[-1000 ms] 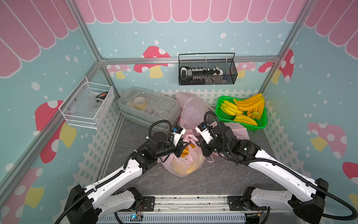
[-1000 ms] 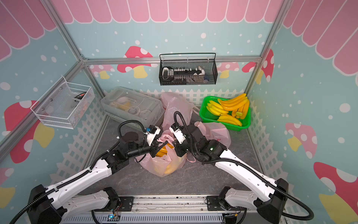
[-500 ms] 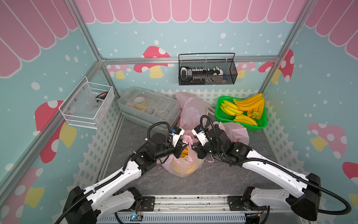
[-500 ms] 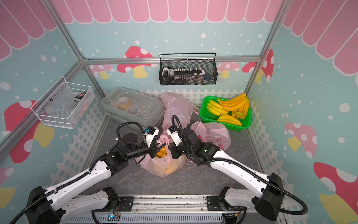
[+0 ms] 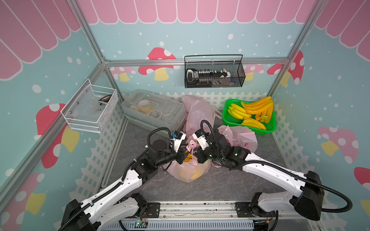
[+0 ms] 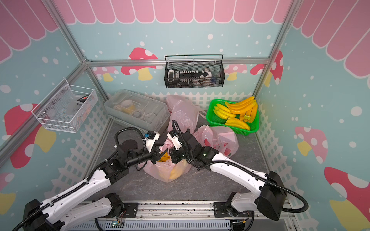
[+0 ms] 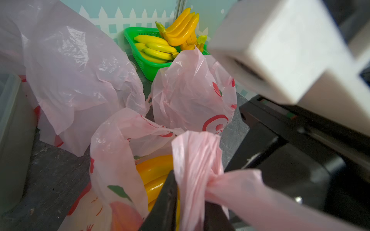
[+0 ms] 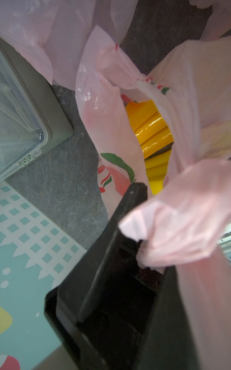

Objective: Place the banana into a plastic bag & tie a knot
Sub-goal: Cross the plastic bag at the center of the board.

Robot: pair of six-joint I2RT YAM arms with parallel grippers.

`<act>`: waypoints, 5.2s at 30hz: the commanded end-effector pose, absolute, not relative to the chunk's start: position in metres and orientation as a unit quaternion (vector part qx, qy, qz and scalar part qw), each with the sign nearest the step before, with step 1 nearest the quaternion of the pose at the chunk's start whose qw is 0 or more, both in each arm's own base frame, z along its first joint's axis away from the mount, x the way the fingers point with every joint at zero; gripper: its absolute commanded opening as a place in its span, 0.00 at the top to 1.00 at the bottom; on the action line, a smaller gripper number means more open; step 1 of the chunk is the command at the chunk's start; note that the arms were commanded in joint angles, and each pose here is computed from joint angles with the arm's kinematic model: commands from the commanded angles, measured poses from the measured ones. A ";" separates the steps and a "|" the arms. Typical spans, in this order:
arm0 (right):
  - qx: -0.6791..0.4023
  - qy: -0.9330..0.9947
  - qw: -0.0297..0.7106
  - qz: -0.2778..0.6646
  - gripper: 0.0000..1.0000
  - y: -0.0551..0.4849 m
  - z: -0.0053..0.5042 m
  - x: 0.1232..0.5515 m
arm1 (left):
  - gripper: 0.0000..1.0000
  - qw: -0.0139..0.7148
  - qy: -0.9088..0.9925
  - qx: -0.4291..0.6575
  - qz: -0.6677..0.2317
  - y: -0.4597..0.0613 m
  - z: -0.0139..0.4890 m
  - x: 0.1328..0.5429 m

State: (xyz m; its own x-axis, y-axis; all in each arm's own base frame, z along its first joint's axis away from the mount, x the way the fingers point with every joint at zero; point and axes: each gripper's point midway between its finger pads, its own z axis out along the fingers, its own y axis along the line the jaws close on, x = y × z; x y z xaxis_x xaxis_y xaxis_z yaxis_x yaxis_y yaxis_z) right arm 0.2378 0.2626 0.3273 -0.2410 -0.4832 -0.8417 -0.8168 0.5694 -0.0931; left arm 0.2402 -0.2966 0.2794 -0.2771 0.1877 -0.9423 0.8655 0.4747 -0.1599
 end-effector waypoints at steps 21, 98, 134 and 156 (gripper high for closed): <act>-0.283 0.821 0.342 0.359 1.00 0.317 0.256 0.215 | 0.88 0.502 0.733 0.285 -0.361 -0.274 0.265 0.252; -0.288 0.785 0.444 0.321 0.97 0.366 0.248 0.247 | 0.96 0.488 0.757 0.212 -0.380 -0.242 0.259 0.251; -0.594 0.617 0.428 0.288 0.40 0.330 0.251 0.220 | 1.00 0.520 0.704 0.317 -0.366 -0.262 0.254 0.210; -0.535 0.661 0.474 0.228 1.00 0.322 0.254 0.254 | 0.71 0.539 0.717 0.285 -0.338 -0.250 0.257 0.219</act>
